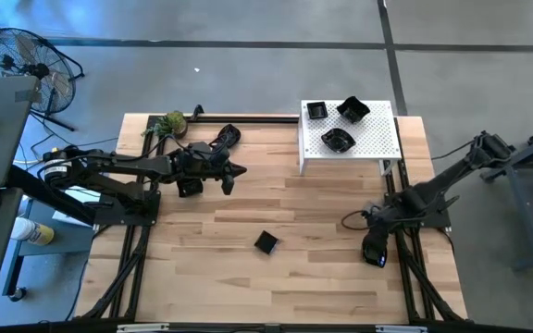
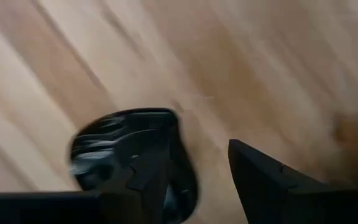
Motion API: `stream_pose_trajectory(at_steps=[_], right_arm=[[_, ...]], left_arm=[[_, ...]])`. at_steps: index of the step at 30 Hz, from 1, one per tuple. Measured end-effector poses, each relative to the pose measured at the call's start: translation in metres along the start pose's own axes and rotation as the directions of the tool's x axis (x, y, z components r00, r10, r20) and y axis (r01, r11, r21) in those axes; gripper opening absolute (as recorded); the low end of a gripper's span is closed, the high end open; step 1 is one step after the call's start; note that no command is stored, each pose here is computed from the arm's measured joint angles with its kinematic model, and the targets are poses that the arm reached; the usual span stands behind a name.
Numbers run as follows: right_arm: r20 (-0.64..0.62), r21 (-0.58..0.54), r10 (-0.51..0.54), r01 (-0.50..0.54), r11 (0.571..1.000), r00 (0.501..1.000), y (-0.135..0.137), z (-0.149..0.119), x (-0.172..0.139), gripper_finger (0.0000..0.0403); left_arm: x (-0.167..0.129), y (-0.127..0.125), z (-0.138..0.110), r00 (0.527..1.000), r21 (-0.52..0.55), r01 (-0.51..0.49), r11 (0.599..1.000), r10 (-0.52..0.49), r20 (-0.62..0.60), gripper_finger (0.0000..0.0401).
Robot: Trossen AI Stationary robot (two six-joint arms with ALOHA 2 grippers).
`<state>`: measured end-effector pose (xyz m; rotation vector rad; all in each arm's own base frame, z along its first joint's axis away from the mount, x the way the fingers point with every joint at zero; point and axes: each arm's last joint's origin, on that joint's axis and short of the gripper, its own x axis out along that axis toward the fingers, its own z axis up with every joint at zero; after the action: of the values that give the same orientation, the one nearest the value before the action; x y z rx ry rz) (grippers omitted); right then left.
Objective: Pick & Place Mini shaped plates
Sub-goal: Stack the leaf-shaped plate on top of the stacked leaf-shaped plates on the shelf
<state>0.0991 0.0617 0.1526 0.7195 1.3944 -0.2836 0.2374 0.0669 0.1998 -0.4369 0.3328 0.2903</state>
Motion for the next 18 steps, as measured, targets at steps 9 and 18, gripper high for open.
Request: stream_pose_trajectory(at_steps=[9, 18], right_arm=[[-0.006, -0.113, 0.022, -0.022, 0.993, 1.0, 0.008, 0.004, 0.01, 0.016], [-0.028, -0.113, 0.039, -0.042, 0.993, 0.999, 0.01, 0.004, 0.016, 0.0106]], left_arm=[[0.0, 0.0, 0.0, 1.0, 0.0, 0.0, 1.0, 0.0, -0.001, 0.0001], [0.0, 0.0, -0.001, 1.0, 0.001, -0.002, 1.0, 0.002, -0.006, 0.0001]])
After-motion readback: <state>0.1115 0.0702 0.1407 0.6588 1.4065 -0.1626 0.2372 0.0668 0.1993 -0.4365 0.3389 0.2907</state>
